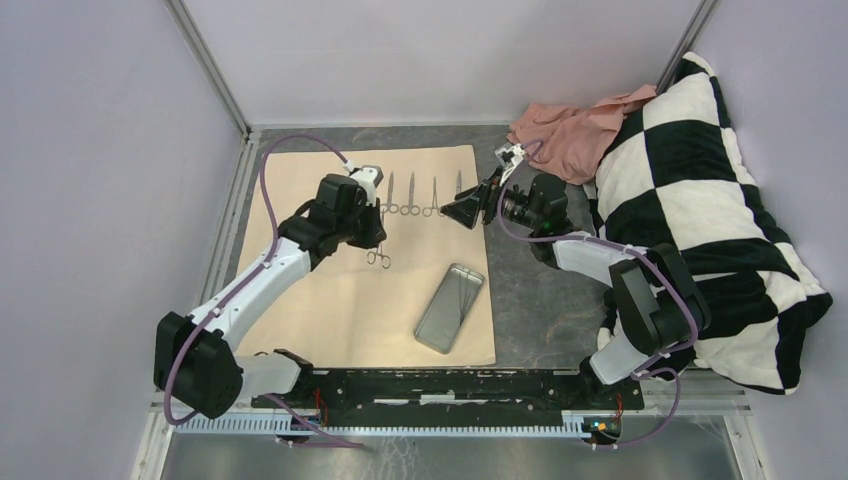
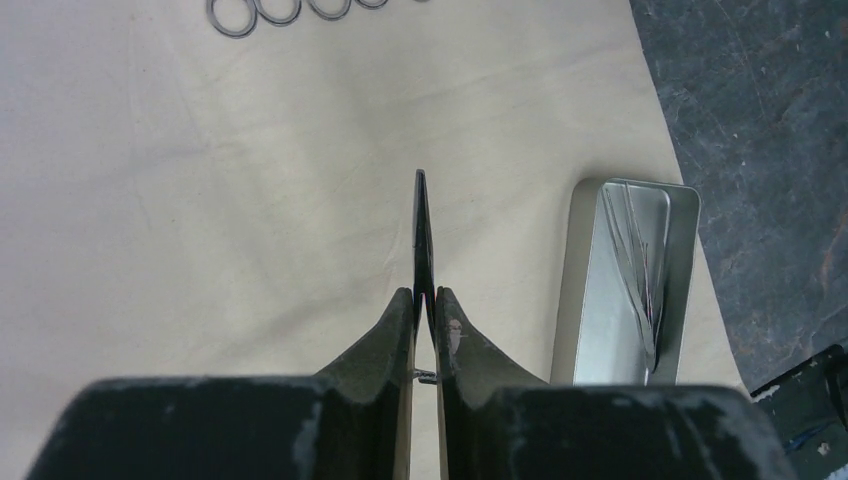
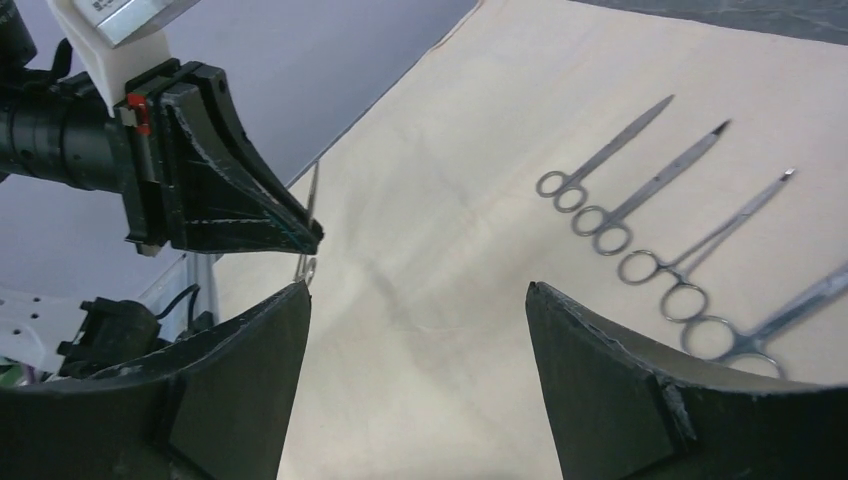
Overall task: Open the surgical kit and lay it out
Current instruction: Place the medical item in the surgical kit.
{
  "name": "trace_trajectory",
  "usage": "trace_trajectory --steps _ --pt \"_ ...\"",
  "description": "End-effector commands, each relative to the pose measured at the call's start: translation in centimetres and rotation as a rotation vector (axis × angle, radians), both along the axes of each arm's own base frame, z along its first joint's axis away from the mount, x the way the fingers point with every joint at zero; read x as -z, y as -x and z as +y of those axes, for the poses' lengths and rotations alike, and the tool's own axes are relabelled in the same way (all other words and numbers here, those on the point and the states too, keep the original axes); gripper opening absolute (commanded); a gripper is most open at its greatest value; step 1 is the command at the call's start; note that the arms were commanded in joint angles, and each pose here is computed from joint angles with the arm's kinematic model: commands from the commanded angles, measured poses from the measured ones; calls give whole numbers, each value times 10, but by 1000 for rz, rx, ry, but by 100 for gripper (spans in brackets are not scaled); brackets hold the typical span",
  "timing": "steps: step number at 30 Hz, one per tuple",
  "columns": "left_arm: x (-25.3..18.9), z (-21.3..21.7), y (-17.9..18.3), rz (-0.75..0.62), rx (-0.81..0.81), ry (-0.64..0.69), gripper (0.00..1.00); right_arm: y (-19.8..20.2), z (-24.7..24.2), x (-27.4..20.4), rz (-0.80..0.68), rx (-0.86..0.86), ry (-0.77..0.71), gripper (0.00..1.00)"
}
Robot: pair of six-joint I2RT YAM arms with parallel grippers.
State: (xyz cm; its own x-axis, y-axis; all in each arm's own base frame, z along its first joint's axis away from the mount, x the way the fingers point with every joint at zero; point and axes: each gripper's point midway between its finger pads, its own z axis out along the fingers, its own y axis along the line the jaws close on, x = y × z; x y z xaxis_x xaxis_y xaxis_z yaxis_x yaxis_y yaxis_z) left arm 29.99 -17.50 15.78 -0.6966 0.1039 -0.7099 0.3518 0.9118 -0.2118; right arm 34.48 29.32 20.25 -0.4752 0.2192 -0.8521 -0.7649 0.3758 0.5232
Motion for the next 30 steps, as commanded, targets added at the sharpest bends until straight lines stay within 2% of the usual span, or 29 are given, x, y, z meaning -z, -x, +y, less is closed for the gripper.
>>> trace_trajectory --steps 1,7,13,19,24,30 --pt "-7 -5 -9 -1 123 56 2 -13 -17 9 -43 68 51 85" --pt "12 10 -48 95 31 43 2 -20 -23 20 -13 73 58 84" --pt "38 45 -118 180 -199 -218 2 -30 -30 35 13 106 87 83" --pt "62 61 -177 218 -293 -397 2 -36 -33 44 32 119 107 82" --pt "81 58 -204 243 -308 -422 2 -38 -34 51 47 120 112 82" --pt "97 66 -212 247 -325 -464 2 -40 -31 56 67 107 103 82"
